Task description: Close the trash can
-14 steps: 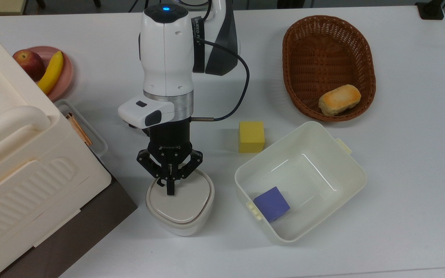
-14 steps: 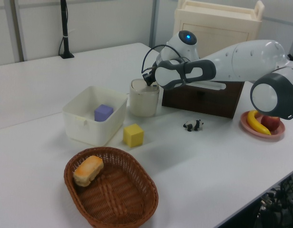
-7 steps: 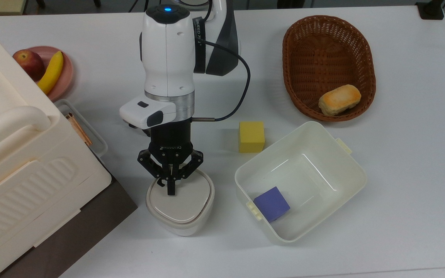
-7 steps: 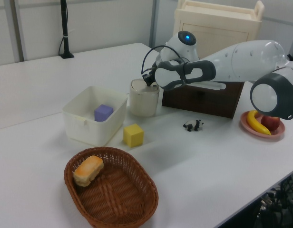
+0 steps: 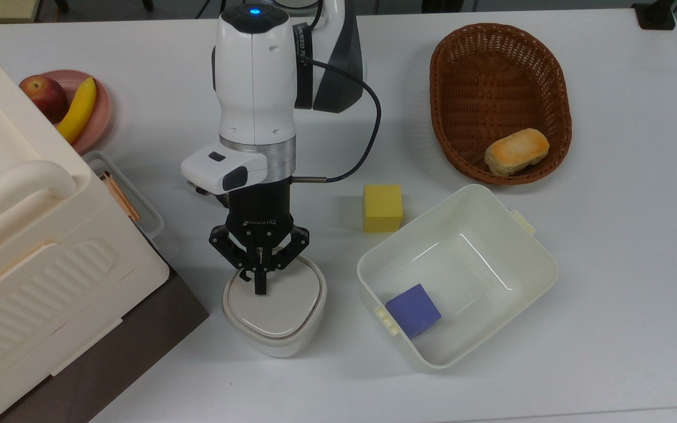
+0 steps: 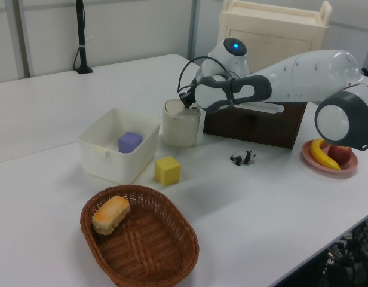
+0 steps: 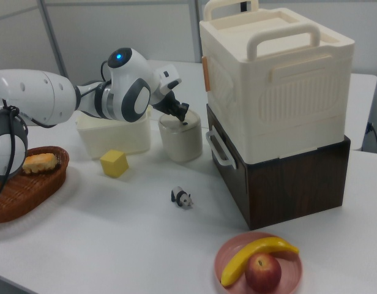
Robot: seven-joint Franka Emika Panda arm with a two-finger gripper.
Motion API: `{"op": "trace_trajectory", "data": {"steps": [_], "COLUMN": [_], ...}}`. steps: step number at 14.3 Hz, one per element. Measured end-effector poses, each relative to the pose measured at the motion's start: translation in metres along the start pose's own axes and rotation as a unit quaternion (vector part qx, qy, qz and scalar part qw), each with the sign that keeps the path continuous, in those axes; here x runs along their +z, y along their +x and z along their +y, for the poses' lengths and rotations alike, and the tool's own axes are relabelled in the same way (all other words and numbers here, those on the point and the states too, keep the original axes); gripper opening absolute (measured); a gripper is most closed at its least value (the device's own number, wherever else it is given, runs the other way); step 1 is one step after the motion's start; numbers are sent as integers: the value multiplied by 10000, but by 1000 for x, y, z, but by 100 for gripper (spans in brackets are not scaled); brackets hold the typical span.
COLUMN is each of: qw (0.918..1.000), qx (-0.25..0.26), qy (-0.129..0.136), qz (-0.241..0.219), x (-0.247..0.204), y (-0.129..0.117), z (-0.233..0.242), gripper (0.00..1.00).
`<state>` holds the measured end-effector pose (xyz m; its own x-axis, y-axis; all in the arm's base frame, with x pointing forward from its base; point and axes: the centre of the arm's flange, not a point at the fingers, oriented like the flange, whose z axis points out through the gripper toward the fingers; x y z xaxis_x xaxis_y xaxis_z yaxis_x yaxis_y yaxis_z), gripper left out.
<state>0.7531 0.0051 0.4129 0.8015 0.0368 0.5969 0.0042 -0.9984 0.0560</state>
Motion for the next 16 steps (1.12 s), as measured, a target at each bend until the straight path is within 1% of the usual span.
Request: {"op": "trace_trajectory", "data": {"steps": [3,6,7,8,9,10,11,12,13,15,16], "qw": [9997,9994,9991,9986,9977,9960,9921,9886,9834,9703,9603], "qx": [151,276,321,354,371,382,368,358,347,316,290], "qy": [54,147,172,194,207,220,245,264,286,325,340], "qz": [-193,-149,-208,-345,-537,-781,-1171,-1441,-1758,-2376,-2753], "x": [-17,-46,-51,-58,-66,-76,-95,-108,-120,-146,-163], "y": [5,17,18,18,17,17,14,11,7,-4,-12], "z": [-2,-5,-4,-4,-3,-4,-5,-7,-8,-10,-10], "gripper": [2,2,3,4,7,16,32,40,51,72,89]}}
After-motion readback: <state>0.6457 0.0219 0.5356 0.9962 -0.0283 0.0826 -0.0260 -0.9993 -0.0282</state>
